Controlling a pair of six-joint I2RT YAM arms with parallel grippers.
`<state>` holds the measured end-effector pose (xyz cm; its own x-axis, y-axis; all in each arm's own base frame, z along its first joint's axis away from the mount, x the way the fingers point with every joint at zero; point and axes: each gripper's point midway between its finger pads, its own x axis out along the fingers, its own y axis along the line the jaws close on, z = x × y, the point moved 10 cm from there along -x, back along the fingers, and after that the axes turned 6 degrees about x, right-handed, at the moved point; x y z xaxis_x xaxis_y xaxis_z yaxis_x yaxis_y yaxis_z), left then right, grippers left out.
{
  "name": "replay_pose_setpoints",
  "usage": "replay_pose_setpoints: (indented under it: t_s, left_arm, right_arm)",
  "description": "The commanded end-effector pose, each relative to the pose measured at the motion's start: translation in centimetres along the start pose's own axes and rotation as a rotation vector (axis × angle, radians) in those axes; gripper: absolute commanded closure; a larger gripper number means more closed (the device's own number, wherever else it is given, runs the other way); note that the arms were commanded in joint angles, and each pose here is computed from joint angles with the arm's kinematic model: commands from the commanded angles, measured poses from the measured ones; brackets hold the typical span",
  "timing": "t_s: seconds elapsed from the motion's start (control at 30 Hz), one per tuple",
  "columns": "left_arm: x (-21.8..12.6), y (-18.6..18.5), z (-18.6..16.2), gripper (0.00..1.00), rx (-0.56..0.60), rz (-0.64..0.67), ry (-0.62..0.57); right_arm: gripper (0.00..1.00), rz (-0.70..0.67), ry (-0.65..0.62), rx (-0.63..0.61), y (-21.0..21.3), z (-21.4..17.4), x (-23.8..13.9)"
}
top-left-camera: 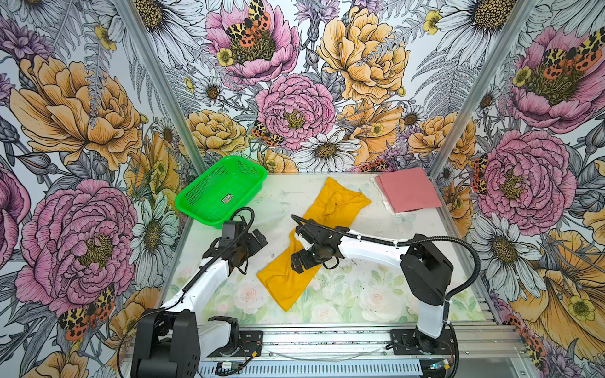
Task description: Fold and stack the t-shirts
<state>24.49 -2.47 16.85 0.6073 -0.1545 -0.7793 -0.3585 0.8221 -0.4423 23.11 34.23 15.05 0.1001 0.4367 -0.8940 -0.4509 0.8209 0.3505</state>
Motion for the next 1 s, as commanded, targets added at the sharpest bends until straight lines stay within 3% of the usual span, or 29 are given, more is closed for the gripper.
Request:
replay_pose_setpoints:
  t_s: [0.0, 0.33, 0.57, 0.77, 0.97]
  left_arm:
    - [-1.2, -0.1, 1.4, 0.01, 0.013, -0.048, -0.024]
    - [-3.3, 2.0, 2.9, 0.01, -0.041, -0.058, -0.085]
    - [-4.1, 2.6, 3.8, 0.01, -0.062, -0.073, -0.114]
    - [-3.9, 0.8, 3.5, 0.01, 0.003, -0.119, -0.084]
    - [-1.7, -3.8, 1.7, 0.01, 0.124, -0.166, 0.002]
  right_arm:
    - [0.02, 0.007, -0.043, -0.024, 2.2, 0.6, 1.4]
    - [0.02, -0.048, 0.097, -0.101, 4.7, -2.0, 6.6]
    - [0.02, -0.192, 0.307, -0.197, 3.4, -7.7, 8.2]
    - [0.03, -0.358, 0.424, -0.11, -2.7, -14.8, 5.4]
    - [0.02, -0.408, 0.398, 0.035, -6.6, -19.3, 0.4]
